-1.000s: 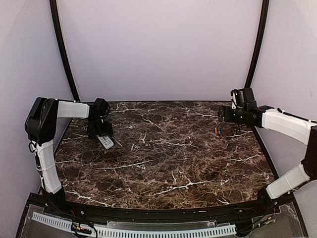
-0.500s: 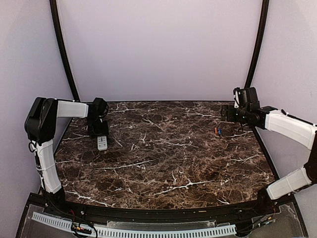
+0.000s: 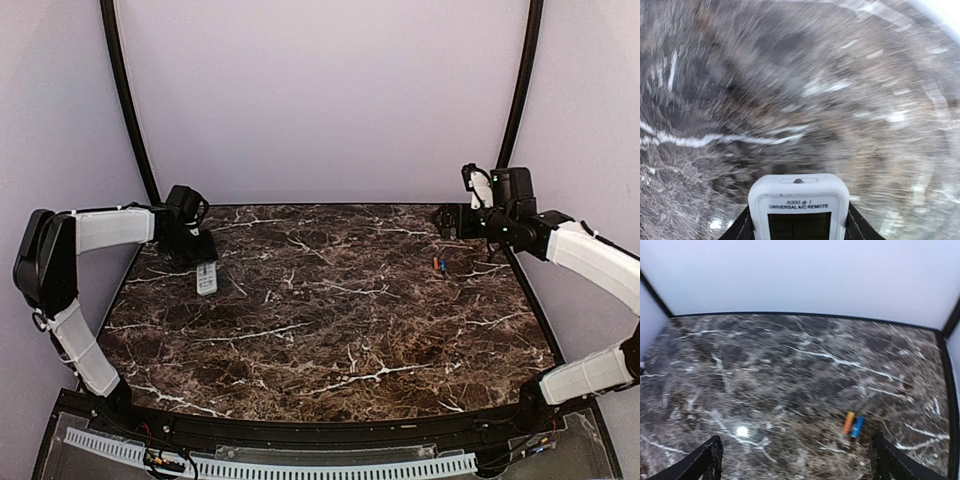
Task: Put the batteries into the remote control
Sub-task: Pick up the remote control from the center of the board, then pass from the left arm to the right
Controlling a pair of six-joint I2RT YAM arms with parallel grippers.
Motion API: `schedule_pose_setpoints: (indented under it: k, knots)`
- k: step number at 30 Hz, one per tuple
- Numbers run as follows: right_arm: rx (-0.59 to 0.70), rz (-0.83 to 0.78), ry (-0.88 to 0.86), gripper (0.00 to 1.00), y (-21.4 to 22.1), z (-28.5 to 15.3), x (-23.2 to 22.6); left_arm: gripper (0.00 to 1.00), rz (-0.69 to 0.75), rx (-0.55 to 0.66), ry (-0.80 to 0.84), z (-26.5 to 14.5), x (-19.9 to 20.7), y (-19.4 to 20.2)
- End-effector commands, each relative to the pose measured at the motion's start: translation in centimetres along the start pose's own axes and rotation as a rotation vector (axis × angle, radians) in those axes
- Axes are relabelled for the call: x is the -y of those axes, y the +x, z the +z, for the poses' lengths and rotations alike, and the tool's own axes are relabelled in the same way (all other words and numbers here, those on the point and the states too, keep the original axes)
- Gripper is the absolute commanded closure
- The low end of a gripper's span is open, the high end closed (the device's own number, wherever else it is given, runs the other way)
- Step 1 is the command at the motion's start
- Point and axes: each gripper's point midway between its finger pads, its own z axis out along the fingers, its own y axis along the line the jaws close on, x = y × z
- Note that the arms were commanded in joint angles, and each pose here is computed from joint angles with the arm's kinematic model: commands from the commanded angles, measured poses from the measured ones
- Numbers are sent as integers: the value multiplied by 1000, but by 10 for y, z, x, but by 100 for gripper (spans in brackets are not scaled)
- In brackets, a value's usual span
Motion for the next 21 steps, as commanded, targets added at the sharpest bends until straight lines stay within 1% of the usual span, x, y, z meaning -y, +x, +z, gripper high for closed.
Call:
schedule_pose_setpoints:
  k: [1, 2, 3, 4, 5, 6, 7, 8, 9, 10, 11, 14, 18, 21]
  knots:
    - [199, -147, -545, 1, -59, -69, -107, 100, 146, 422, 444, -138, 101, -55]
    - [227, -180, -655, 2, -64, -87, -131, 100, 178, 512, 517, -160, 116, -61]
    - [258, -208, -747, 1, -70, -104, -151, 100, 246, 594, 604, -199, 134, -57]
    - [285, -237, -829, 1, -74, -120, -171, 100, 277, 674, 677, -224, 145, -57]
    - [316, -265, -900, 1, -80, -136, -189, 100, 334, 729, 766, -257, 159, -47]
    - [337, -288, -960, 1, -83, -147, -205, 100, 359, 780, 824, -278, 166, -45]
    - [361, -312, -1022, 1, -86, -159, -222, 100, 414, 808, 905, -305, 177, -32]
    - [375, -327, -1076, 2, -87, -167, -236, 100, 440, 842, 955, -322, 183, -28]
    - [385, -339, -1127, 2, -90, -175, -251, 100, 495, 856, 1027, -342, 192, -13]
    - [369, -345, -1169, 1, -88, -174, -266, 100, 517, 885, 1071, -355, 196, -8]
    - [362, -353, -1207, 1, -89, -176, -279, 100, 553, 892, 1135, -370, 202, 6]
    - [324, -385, -1310, 2, -85, -181, -317, 100, 617, 933, 1277, -404, 211, 31]
    - [301, -436, -1404, 1, -72, -185, -357, 100, 711, 950, 1388, -424, 224, 59]
    - [298, -472, -1453, 1, -61, -191, -381, 100, 731, 962, 1431, -431, 228, 67]
